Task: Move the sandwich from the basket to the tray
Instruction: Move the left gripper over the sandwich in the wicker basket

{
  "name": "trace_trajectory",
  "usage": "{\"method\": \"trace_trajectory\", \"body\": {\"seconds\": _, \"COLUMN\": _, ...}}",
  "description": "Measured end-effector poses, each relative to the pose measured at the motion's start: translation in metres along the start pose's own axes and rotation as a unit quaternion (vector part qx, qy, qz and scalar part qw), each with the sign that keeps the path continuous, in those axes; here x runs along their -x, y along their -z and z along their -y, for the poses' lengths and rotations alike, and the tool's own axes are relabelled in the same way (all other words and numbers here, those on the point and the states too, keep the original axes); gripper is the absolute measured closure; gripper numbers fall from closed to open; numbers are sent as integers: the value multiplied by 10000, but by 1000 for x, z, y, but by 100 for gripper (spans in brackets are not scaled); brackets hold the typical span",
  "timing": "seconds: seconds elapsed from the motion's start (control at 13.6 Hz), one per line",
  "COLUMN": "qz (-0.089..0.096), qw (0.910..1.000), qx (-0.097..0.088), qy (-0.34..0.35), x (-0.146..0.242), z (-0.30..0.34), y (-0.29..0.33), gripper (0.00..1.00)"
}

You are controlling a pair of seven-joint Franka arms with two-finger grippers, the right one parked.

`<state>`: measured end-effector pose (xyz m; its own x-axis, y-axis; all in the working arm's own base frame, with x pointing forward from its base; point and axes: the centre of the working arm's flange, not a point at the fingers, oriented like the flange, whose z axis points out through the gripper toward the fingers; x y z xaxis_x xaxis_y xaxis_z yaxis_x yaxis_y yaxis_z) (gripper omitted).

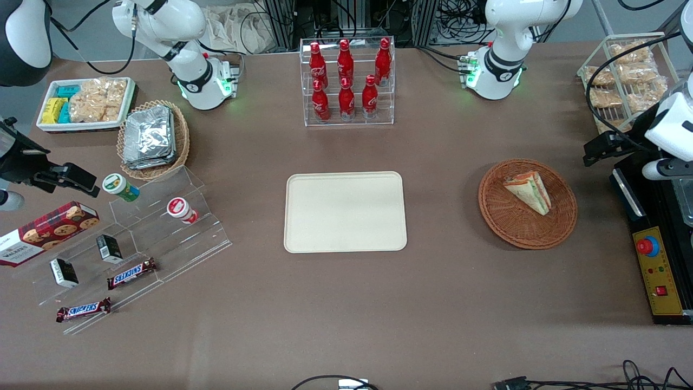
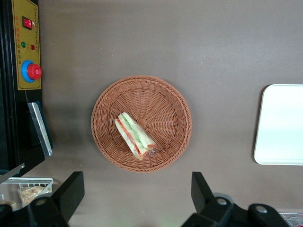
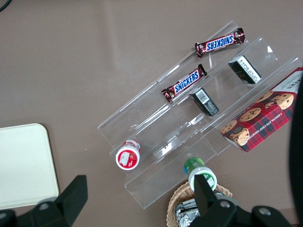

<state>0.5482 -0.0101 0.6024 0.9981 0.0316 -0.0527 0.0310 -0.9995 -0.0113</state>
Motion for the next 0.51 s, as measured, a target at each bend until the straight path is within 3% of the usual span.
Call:
{"method": "trace_trajectory", "body": {"seconds": 0.29, "qz": -1, "qw": 10000, "qx": 1, "qy": 32, "x": 0, "z": 3, "y": 0, "gripper": 0}}
{"method": "trace_trajectory", "body": {"seconds": 0.51, "qz": 192, "qw": 9984, "qx": -14, "qy": 534, "x": 3, "z": 12, "y": -7, "gripper": 0}}
